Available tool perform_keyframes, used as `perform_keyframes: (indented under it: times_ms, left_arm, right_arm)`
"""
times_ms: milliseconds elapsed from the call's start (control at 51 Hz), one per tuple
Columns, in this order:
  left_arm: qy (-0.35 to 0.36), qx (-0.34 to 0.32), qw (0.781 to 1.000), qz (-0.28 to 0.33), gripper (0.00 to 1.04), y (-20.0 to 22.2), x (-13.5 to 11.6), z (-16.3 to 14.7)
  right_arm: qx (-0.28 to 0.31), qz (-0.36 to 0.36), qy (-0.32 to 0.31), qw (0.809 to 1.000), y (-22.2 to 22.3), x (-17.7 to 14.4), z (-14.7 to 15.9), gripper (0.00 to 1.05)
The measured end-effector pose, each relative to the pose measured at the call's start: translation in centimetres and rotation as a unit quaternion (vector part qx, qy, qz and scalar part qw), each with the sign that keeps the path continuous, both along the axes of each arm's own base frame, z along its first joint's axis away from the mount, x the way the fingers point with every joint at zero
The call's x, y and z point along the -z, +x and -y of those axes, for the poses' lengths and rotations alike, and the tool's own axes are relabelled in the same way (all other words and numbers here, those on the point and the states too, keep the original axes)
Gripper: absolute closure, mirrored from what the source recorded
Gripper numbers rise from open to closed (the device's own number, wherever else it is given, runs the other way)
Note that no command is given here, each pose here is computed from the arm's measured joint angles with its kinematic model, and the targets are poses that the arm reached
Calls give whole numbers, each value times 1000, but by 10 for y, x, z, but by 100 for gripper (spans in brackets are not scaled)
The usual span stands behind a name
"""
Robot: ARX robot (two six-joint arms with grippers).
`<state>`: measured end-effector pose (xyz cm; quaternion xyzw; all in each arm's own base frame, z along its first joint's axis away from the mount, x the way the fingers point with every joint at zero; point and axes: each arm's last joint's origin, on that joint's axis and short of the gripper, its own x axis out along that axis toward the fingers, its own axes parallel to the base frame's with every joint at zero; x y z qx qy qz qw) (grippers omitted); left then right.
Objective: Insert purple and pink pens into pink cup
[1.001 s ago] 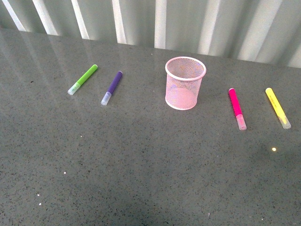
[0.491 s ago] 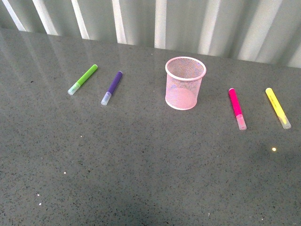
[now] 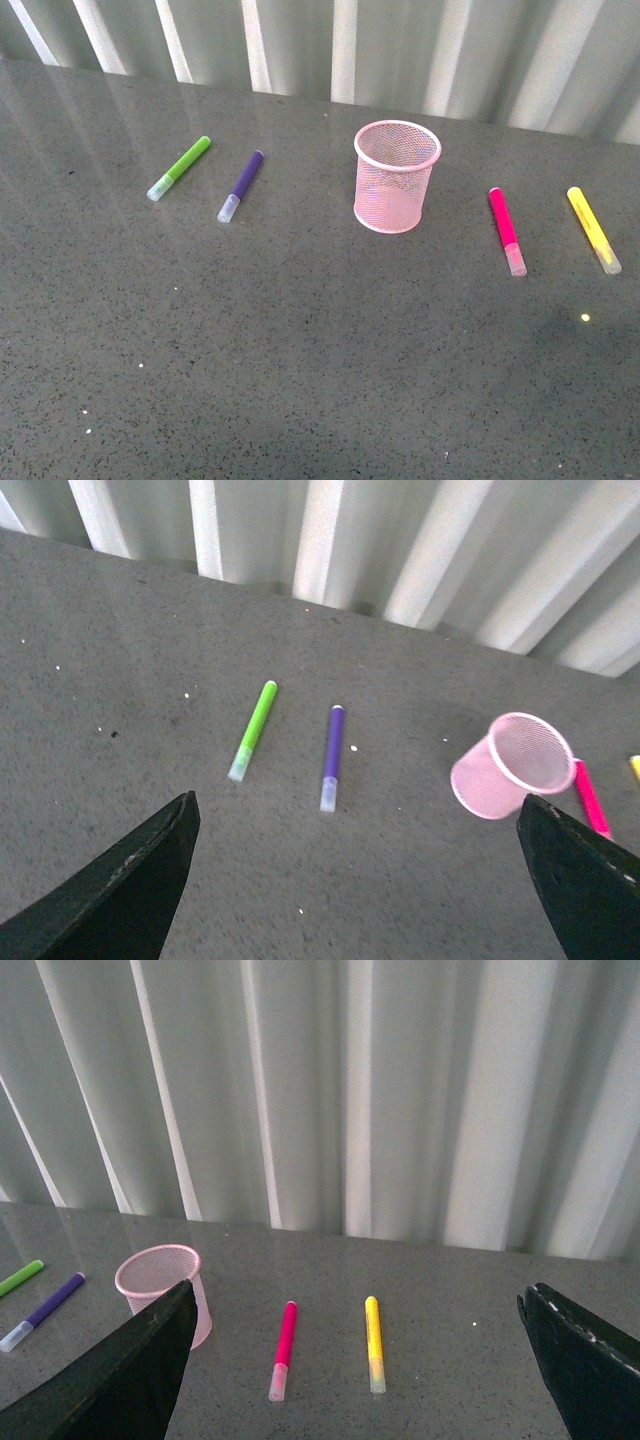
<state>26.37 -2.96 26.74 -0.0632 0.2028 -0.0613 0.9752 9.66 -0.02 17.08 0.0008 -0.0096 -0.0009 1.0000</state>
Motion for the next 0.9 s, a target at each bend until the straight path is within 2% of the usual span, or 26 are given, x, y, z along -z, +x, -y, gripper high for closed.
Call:
perform_keyframes:
  times_ms: [137,255,373,530,648,903]
  left_arm:
    - [30,13,998,-47,7,60,-1,21]
    - [61,21,993,-102,7,107,10,36]
    - [105,36,979,-173,7,151,39,50]
    - [111,39,961,-252,7,177,78,55]
    - [103,45,955,-273,7,190,102,60]
    - [113,79,955,-263,7,209,117,77]
  right_arm:
    - [0,0,0,1000,0,0,0,7]
    - [0,0,0,1000,0,0,0,7]
    - [0,0,0,1000,0,0,0,7]
    - [0,0,0,1000,0,0,0,7]
    - [0,0,0,1000,0,0,0,7]
    - [0,0,0,1000,0,0,0,7]
